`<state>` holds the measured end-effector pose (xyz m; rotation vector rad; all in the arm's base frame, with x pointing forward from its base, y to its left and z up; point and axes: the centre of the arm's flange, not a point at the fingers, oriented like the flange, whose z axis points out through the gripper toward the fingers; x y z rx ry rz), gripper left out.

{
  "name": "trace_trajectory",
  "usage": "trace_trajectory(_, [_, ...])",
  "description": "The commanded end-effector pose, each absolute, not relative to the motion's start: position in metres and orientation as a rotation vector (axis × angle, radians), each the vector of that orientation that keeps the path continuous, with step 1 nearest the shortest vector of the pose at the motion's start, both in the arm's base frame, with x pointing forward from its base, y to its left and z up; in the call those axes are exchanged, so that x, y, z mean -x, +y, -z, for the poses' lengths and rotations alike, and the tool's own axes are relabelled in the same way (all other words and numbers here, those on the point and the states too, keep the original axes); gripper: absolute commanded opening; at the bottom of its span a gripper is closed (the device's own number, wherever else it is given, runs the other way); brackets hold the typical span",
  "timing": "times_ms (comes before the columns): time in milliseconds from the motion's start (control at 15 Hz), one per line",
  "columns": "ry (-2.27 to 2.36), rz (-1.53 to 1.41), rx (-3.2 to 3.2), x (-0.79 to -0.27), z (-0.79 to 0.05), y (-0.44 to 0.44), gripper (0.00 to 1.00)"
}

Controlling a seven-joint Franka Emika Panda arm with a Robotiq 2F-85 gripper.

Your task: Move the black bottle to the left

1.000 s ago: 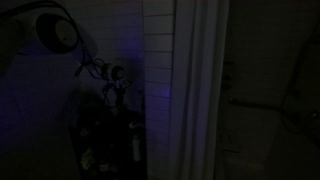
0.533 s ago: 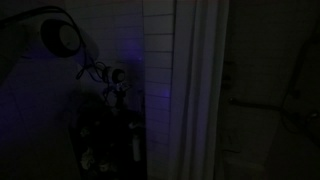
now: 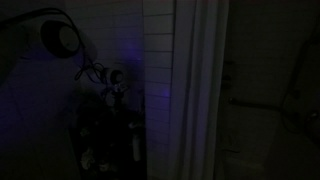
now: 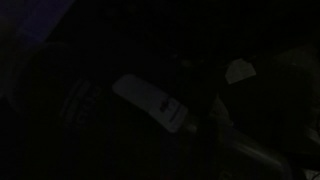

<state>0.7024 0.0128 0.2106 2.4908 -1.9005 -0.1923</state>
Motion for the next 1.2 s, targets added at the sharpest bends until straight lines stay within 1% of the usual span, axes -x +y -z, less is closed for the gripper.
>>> trace_trajectory(0, [-1.827, 0.136, -2.517, -0.696, -0.216, 0.039, 0.00])
trace_trajectory(333, [-1.662, 0.047, -2.594, -0.683, -0.223, 0.088, 0.00])
trace_trajectory(800, [-1.370, -0.151, -2.726, -0.647, -0.242, 0.158, 0.00])
trace_trajectory(1000, [-1.301, -0.199, -2.765, -0.634, -0.251, 0.172, 0.00])
trace_trajectory(1133, [-1.319, -0.217, -2.776, -0.634, -0.259, 0.166, 0.00])
